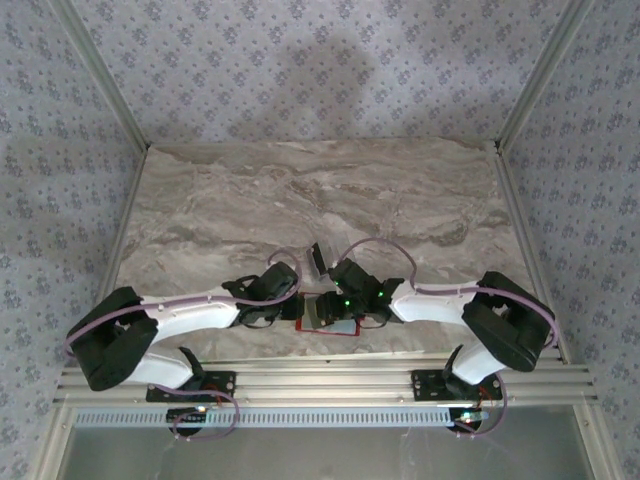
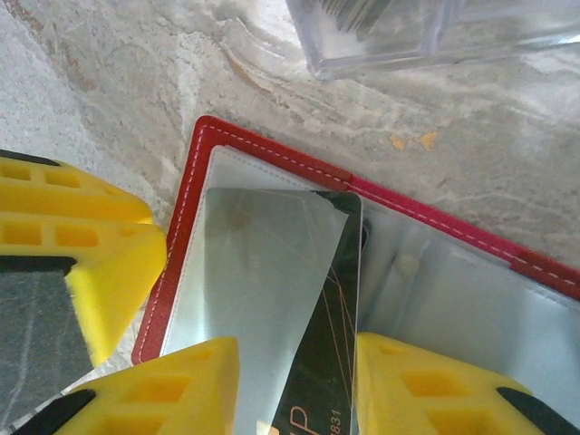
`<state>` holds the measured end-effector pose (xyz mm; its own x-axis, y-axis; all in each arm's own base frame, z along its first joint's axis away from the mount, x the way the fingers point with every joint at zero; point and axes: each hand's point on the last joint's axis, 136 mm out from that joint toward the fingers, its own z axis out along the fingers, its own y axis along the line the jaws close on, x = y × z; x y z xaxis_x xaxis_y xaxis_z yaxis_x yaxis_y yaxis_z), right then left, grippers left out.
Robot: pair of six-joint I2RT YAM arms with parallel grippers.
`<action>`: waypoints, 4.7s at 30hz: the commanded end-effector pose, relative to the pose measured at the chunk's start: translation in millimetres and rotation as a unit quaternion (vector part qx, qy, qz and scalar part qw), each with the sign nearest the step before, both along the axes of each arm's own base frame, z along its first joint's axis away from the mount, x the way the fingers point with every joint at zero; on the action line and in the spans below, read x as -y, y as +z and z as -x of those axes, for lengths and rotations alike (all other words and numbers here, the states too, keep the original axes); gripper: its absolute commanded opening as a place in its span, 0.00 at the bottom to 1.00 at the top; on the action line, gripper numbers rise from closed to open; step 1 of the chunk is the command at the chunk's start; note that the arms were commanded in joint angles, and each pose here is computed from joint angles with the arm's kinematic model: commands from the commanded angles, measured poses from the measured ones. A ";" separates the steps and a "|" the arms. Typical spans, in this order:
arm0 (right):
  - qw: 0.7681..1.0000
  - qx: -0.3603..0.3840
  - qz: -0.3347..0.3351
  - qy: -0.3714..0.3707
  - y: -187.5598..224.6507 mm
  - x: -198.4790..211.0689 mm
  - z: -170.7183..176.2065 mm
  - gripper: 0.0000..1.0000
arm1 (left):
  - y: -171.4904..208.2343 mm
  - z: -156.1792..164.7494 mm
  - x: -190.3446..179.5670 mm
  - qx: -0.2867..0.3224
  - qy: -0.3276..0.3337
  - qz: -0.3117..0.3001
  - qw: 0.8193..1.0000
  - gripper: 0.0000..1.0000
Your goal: Put the credit cards into the card holder
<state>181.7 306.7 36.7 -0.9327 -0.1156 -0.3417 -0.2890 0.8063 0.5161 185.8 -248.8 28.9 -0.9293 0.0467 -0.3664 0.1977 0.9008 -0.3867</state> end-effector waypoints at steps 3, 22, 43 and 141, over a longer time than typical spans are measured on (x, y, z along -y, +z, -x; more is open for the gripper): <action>1.000 0.002 0.014 0.005 3.0 2.5 6.9 0.42 | -11.5 4.6 1.0 -0.013 -0.012 -0.002 1.000 0.17; 0.997 0.020 0.073 0.008 0.5 9.3 20.9 0.47 | -20.2 6.2 -2.3 -0.017 -0.007 -0.006 1.000 0.17; 0.996 0.034 -0.026 0.076 23.4 -56.1 16.5 0.42 | -15.7 9.2 4.0 -0.016 0.000 0.011 1.000 0.16; 0.976 0.103 0.181 0.069 -14.8 10.6 38.0 0.62 | -15.1 15.3 0.4 -0.005 -0.018 -0.015 1.000 0.23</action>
<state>144.5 309.2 30.1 -0.8319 -0.3308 -0.4455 -0.4616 0.8581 0.2249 177.9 -250.6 20.8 -0.9210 0.0730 -0.3827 0.2257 0.9007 -0.3711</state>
